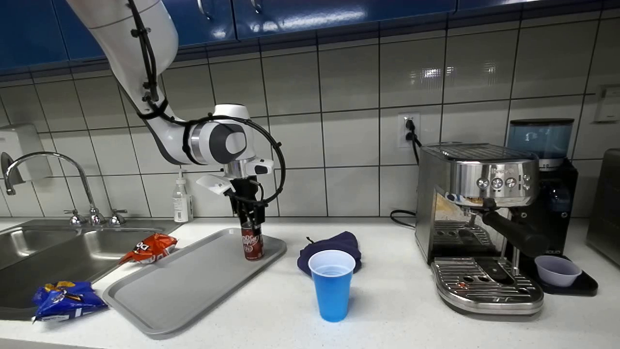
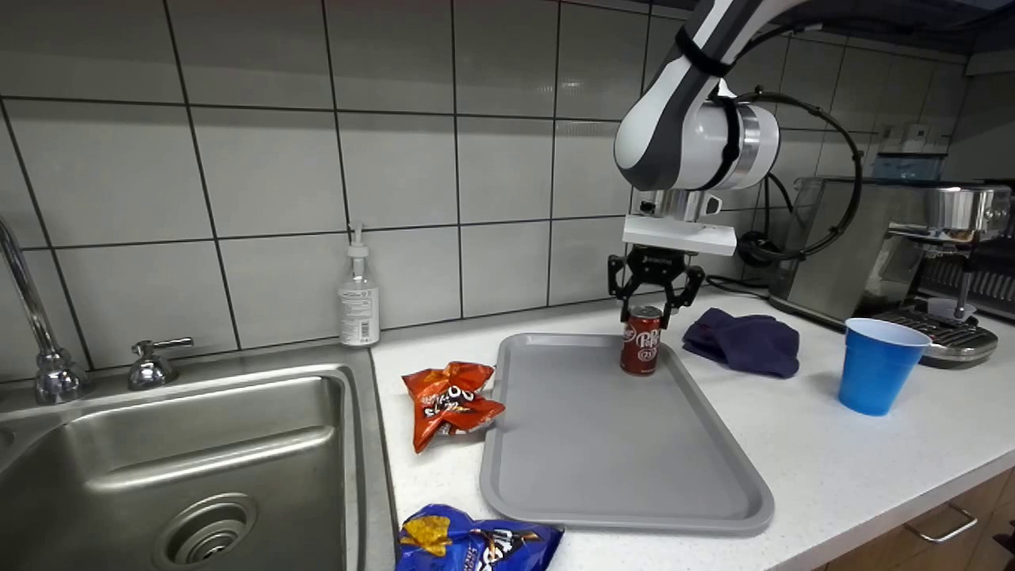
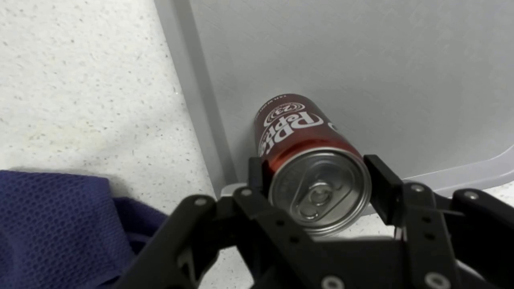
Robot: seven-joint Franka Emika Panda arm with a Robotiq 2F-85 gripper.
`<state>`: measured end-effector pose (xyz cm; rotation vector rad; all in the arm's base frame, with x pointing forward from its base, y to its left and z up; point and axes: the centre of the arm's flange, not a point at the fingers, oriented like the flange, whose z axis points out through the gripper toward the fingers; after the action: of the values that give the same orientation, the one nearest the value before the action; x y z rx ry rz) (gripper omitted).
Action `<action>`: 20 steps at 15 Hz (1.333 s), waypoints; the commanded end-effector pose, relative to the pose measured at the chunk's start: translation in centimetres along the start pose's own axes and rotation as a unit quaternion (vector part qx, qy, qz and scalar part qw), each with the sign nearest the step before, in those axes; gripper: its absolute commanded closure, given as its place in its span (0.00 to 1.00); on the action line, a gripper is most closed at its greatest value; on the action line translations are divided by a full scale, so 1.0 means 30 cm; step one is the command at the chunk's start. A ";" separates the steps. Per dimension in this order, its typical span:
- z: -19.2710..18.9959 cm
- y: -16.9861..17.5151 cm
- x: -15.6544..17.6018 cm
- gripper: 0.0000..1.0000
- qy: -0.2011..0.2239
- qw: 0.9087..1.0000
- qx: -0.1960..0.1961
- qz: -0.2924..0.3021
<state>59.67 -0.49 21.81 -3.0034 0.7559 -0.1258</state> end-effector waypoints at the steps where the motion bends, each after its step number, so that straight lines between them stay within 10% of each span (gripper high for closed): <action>1: -0.051 0.008 0.000 0.62 0.014 1.000 0.005 -0.008; 20: -0.133 0.096 -0.050 0.62 0.026 0.999 0.019 -0.043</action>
<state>58.48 -1.57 23.64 -3.0170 0.6561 -0.1893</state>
